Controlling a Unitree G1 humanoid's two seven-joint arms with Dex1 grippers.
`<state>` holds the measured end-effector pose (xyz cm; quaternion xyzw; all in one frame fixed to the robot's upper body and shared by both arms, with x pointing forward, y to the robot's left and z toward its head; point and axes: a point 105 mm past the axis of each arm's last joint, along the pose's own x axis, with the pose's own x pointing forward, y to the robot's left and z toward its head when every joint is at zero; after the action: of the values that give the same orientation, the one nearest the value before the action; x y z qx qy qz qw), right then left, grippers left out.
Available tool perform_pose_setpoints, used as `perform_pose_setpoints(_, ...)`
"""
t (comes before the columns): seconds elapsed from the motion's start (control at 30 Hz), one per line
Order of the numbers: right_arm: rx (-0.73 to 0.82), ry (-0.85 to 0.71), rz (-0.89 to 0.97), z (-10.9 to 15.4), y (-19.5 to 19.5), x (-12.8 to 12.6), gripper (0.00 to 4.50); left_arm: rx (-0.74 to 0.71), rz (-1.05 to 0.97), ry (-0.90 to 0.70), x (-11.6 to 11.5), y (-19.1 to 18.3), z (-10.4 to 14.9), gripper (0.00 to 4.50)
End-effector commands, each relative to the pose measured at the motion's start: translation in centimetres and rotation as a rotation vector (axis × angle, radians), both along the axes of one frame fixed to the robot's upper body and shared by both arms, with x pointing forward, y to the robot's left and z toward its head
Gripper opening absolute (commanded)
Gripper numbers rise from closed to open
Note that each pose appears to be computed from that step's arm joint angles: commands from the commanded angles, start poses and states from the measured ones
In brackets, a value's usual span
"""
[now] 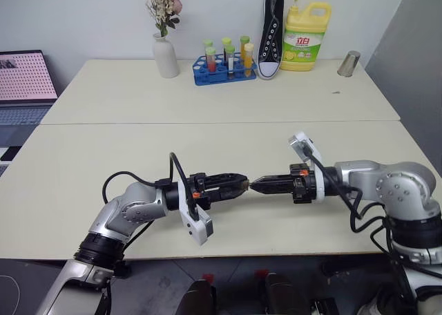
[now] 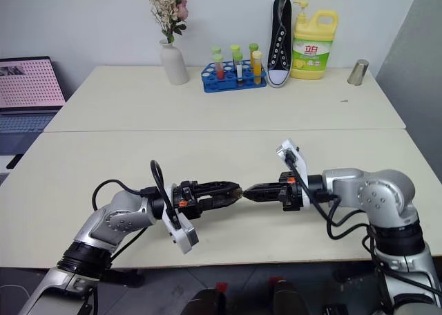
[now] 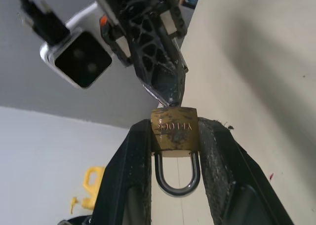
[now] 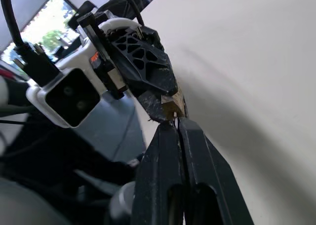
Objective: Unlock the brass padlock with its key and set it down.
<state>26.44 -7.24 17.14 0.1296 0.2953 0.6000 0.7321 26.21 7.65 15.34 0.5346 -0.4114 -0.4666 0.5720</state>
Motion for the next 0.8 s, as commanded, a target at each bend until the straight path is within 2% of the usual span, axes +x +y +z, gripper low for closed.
perform_pose_setpoints(0.03,0.079,0.091,0.005,1.6,0.3,0.4,0.0,0.028,0.02,-0.022,0.4,0.3,-0.1,0.97)
perform_pose_setpoints(0.13,0.1,0.146,-0.011,1.7,0.5,0.9,0.0,0.024,0.037,-0.028,0.6,0.4,-0.2,0.97)
perform_pose_setpoints(0.4,0.12,0.169,-0.013,2.0,1.1,0.9,0.0,0.015,0.04,-0.03,0.4,0.2,-0.4,0.97)
perform_pose_setpoints(0.53,0.086,0.042,-0.001,2.3,1.7,0.3,0.0,-0.003,0.045,-0.016,0.4,0.2,-0.3,0.97)
perform_pose_setpoints(0.6,0.089,0.028,0.017,2.3,1.8,-0.1,0.0,-0.005,0.045,-0.015,0.4,0.2,-0.2,0.97)
perform_pose_setpoints(0.7,0.001,-0.085,0.017,1.3,1.6,-0.6,0.61,-0.027,0.049,-0.004,0.5,0.2,0.0,0.97)
perform_pose_setpoints(0.8,-0.096,-0.253,0.022,0.2,0.5,-0.4,1.64,-0.042,0.053,0.001,0.6,0.2,0.2,0.97)
